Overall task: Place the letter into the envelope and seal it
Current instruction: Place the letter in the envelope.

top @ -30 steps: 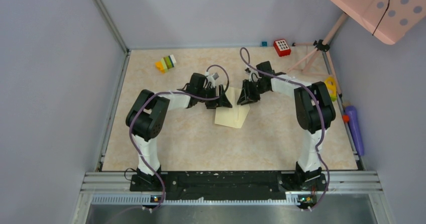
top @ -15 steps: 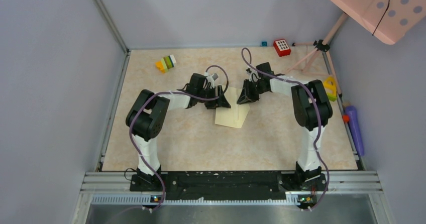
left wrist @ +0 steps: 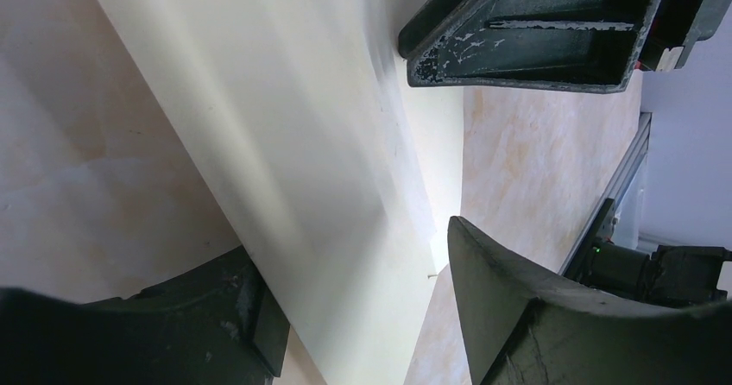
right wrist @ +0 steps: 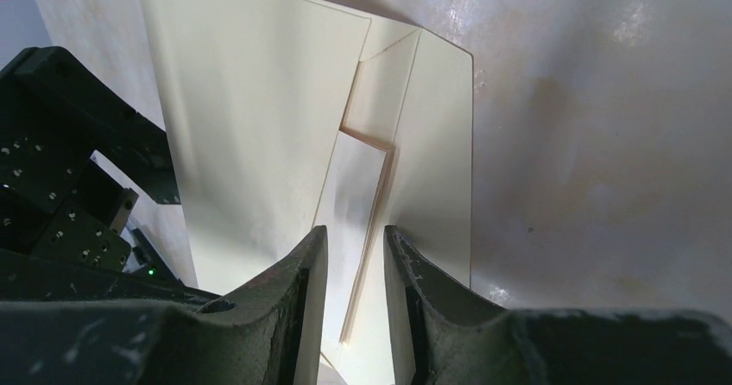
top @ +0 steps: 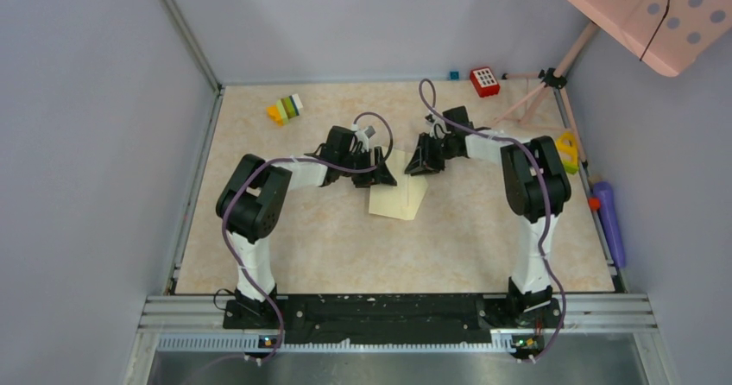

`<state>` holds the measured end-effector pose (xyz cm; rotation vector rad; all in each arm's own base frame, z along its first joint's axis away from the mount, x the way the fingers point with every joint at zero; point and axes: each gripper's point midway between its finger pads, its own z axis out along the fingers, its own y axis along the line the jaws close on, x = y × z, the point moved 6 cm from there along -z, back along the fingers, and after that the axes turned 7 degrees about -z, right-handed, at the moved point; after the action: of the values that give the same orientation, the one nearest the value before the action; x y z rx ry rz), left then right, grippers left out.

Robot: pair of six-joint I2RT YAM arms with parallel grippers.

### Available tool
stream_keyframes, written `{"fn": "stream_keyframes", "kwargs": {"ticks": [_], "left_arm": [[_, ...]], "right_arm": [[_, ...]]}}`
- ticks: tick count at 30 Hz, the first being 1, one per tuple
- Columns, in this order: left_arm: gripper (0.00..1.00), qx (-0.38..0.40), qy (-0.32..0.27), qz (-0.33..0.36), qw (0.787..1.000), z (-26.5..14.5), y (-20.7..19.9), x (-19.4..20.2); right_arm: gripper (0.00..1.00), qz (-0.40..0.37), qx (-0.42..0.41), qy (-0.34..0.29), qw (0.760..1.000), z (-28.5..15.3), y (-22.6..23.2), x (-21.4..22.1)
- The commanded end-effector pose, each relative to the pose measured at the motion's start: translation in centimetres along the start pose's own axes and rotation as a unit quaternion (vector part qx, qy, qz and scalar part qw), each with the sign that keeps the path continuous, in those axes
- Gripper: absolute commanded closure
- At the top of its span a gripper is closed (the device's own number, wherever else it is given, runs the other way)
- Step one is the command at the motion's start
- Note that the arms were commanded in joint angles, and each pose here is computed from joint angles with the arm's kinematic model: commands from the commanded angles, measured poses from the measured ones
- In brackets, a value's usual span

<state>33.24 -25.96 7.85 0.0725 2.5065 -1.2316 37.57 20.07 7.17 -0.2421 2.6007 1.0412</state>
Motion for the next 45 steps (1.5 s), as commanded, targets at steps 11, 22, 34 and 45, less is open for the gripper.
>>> {"fn": "stream_keyframes", "kwargs": {"ticks": [11, 22, 34, 45], "left_arm": [[0.32, -0.085, 0.025, -0.026, 0.996, 0.0, 2.6, 2.0], [0.15, -0.121, -0.021, 0.014, 0.992, -3.9, 3.7, -2.1], [0.16, -0.154, 0.003, -0.001, 0.988, -2.5, 5.0, -0.8], [0.17, -0.155, 0.010, -0.008, 0.988, -1.2, 4.2, 0.6]], "right_arm": [[0.69, 0.011, -0.033, 0.003, 0.999, 1.4, 0.4, -0.1], [0.69, 0.005, -0.004, -0.002, 1.000, 0.8, -0.6, -0.1], [0.68, -0.004, -0.006, -0.001, 1.000, 0.8, -0.1, -0.4], [0.65, 0.005, 0.009, 0.003, 1.000, 1.5, 0.8, -0.1]]}}
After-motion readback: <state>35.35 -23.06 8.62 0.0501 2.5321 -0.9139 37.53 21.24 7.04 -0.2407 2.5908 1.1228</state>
